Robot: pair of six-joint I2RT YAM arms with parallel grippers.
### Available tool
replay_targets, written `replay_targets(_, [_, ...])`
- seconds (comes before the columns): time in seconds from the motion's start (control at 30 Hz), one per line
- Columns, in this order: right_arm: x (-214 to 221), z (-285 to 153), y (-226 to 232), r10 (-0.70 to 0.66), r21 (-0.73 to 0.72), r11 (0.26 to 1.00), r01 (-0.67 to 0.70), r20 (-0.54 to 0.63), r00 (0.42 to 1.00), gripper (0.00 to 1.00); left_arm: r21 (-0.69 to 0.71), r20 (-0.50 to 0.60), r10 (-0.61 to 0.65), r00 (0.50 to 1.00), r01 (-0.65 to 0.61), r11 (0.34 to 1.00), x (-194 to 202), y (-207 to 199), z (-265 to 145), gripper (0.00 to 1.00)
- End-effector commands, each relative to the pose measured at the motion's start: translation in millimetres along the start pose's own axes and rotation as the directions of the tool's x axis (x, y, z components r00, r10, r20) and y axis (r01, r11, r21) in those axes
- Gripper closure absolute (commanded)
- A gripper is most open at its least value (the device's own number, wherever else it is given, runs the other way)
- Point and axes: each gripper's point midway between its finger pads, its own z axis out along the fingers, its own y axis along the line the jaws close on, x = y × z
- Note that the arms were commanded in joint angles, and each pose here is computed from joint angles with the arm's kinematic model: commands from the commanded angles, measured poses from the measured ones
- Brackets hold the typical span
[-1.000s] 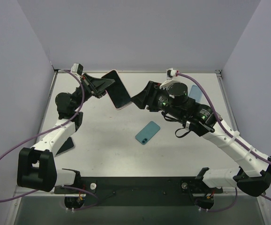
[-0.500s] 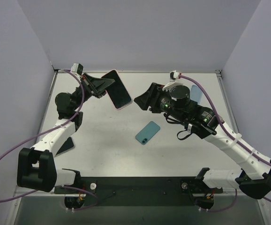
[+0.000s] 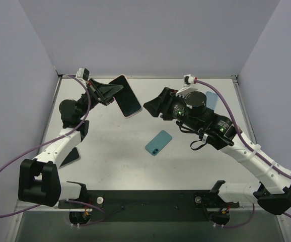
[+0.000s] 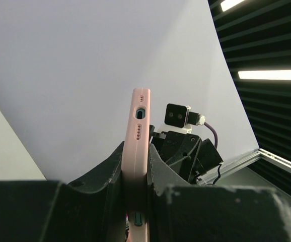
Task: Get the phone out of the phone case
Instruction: Remove the phone case from the phone.
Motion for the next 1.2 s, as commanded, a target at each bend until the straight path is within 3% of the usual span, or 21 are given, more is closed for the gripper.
replay_targets(0.0, [1.2, 5.3, 8.7, 0.012, -0.035, 0.999, -0.012, 0.000, 1.000, 0.47, 0.123, 0.000, 0.097, 0.995, -0.096, 0.988, 4.5, -51.0, 3.0, 1.00])
replay_targets(0.47, [22.9, 19.3, -12.7, 0.012, 0.041, 0.999, -0.010, -0.050, 0.999, 0.47, 0.133, 0.001, 0.097, 0.995, -0.097, 0.986, 7.0, -56.9, 0.7, 1.00])
replay_targets(0.87, [92.0, 49.9, -41.5, -0.027, 0.147, 0.987, 0.068, -0.267, 0.963, 0.49, 0.157, 0.001, 0.118, 0.993, -0.117, 0.981, 11.6, -80.0, 0.0, 1.00])
replay_targets(1.17, [105.5, 65.3, -49.8, -0.029, 0.176, 0.981, 0.085, -0.300, 0.954, 0.48, 0.187, -0.001, 0.109, 0.994, -0.107, 0.977, 13.1, -93.5, -0.4, 1.00])
